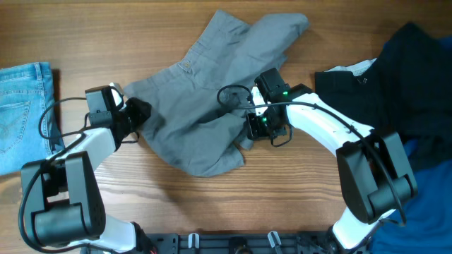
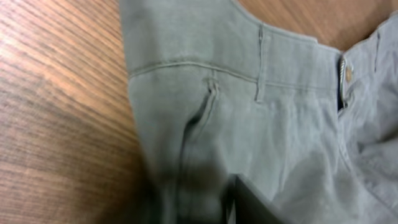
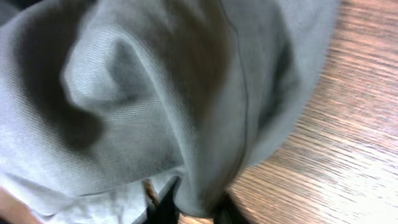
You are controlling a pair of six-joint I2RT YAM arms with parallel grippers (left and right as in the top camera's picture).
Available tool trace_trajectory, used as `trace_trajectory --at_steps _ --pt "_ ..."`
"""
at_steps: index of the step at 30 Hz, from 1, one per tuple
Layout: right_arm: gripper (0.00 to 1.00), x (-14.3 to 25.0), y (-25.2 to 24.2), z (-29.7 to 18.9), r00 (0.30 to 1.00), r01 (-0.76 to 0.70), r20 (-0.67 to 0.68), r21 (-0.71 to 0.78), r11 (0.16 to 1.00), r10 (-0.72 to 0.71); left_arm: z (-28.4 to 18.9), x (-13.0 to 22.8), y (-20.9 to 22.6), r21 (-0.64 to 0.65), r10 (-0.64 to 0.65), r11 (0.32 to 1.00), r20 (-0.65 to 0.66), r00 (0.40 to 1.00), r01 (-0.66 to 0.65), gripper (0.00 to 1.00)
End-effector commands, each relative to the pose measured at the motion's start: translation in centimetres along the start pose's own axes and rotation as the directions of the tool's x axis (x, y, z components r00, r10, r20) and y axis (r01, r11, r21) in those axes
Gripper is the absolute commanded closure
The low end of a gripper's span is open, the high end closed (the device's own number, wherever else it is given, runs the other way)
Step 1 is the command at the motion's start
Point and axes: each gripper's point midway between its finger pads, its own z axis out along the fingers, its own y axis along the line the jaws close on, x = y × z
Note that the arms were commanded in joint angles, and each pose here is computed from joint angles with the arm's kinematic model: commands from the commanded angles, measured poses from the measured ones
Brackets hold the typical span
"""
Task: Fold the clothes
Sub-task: 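Hold the shorts with both grippers and stretch them flat on the table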
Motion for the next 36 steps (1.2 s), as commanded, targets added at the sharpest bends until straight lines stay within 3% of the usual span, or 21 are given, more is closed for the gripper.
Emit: trace_trajectory --at_steps 1,4,7,10,12,13,14,18,20,24,36 --pt "0.96 0.6 -3.1 -0.1 0.998 -0.07 0.005 0.172 0.983 0.07 0.3 0.2 -0.1 -0.005 0.019 1.0 0.001 1.0 -0.019 0.96" --pt "0.96 0.4 -7.3 -2.7 0.992 -0.128 0.025 0.366 0.922 0.128 0.3 0.4 0.1 -0.011 0.016 1.0 -0.008 1.0 -0.016 0.96" --pt "0.96 -1.1 -11.3 -8.2 0.983 -0.181 0.095 0.554 0.813 0.155 0.3 0.9 0.4 -0.022 0.009 1.0 -0.026 1.0 -0.009 0.96" --pt "0.96 -3.7 -14.0 -14.4 0.969 -0.242 0.208 0.663 0.709 0.136 0.2 1.3 0.6 -0.032 0.002 0.999 -0.042 0.999 -0.003 0.96" --pt "0.95 -5.8 -14.4 -17.6 0.966 -0.227 0.245 0.674 0.703 0.077 0.2 1.6 0.7 -0.034 -0.005 0.999 -0.058 0.998 0.003 0.96" --pt "0.88 -6.5 -14.4 -18.7 0.961 -0.237 0.27 0.669 0.705 0.067 0.2 1.8 0.6 -0.026 -0.006 1.0 -0.066 0.998 0.004 0.96" --pt "0.73 -7.0 -14.5 -19.6 0.953 -0.256 0.297 0.661 0.706 0.068 0.2 2.0 0.3 -0.01 -0.01 1.0 -0.08 0.997 0.009 0.96" --pt "0.5 -7.2 -13.5 -19.5 0.949 -0.265 0.302 0.597 0.757 0.094 0.1 2.7 -0.7 0.049 -0.009 0.999 -0.117 0.993 0.015 0.96" --pt "0.48 -6.3 -11.9 -17.8 0.969 -0.206 0.223 0.518 0.831 0.101 0.1 2.7 -0.8 0.051 -0.009 0.999 -0.119 0.993 0.015 0.96" --pt "0.47 -3.5 -7.6 -14.2 0.999 0.032 0.007 0.27 0.962 -0.035 0.1 2.7 -0.8 0.051 -0.009 0.999 -0.119 0.993 0.015 0.96" --pt "0.41 4.5 -4.4 -6.2 0.97 -0.049 -0.242 -0.037 0.998 0.038 0.0 3.2 -0.4 0.036 -0.02 0.999 -0.14 0.99 0.025 0.96"
